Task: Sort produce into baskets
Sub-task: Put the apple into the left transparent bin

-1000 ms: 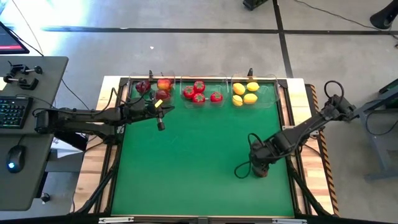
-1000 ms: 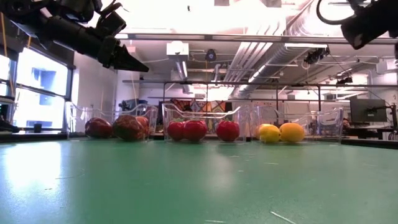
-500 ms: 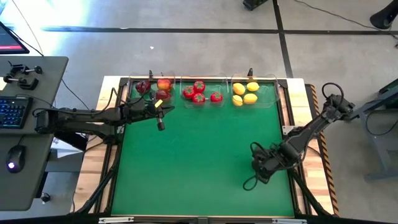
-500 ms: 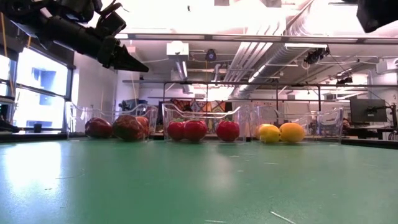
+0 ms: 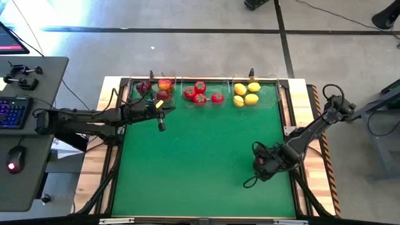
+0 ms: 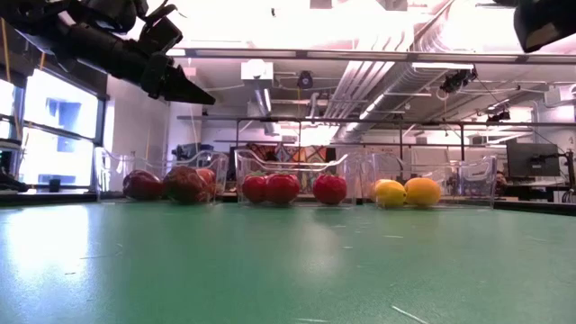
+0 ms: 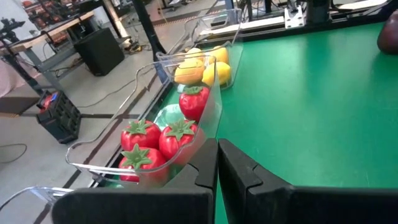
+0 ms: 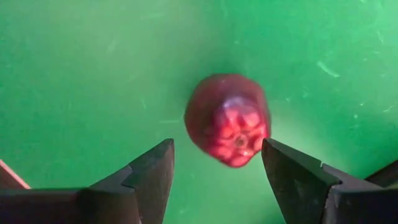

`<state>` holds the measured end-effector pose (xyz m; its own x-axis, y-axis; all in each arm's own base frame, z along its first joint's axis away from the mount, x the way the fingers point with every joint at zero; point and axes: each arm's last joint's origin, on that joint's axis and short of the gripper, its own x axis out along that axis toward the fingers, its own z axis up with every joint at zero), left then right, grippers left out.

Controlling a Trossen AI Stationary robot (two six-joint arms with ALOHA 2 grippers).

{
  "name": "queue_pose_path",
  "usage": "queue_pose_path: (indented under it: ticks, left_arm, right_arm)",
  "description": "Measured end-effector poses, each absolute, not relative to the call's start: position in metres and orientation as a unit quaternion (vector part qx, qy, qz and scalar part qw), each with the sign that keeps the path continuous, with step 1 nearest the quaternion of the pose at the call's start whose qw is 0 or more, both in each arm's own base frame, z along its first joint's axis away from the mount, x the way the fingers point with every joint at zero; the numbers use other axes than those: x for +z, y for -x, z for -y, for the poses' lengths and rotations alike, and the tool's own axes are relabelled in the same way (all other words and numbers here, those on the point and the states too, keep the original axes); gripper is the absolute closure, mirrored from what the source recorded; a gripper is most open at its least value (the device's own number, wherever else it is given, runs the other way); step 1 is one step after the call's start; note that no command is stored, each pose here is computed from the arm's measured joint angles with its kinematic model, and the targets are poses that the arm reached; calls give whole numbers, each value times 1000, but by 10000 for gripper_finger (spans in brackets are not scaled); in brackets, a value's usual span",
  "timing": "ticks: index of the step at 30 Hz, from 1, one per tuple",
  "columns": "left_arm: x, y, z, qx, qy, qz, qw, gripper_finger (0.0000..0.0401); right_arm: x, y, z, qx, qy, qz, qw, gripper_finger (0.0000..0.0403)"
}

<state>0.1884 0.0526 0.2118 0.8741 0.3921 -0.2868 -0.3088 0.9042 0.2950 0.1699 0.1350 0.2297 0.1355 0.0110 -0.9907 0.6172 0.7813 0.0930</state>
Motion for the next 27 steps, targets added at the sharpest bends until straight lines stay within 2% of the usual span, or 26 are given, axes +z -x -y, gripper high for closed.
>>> queue_pose_path:
  ticks: [12, 27]
  left_arm:
    - [212, -188, -53, 182, -121, -172, 961, 401]
    - [212, -188, -53, 182, -121, -172, 961, 401]
  right_arm:
    - [205, -188, -134, -234, -224, -669, 670, 166]
    - [205, -191, -132, -193, -200, -675, 683, 166]
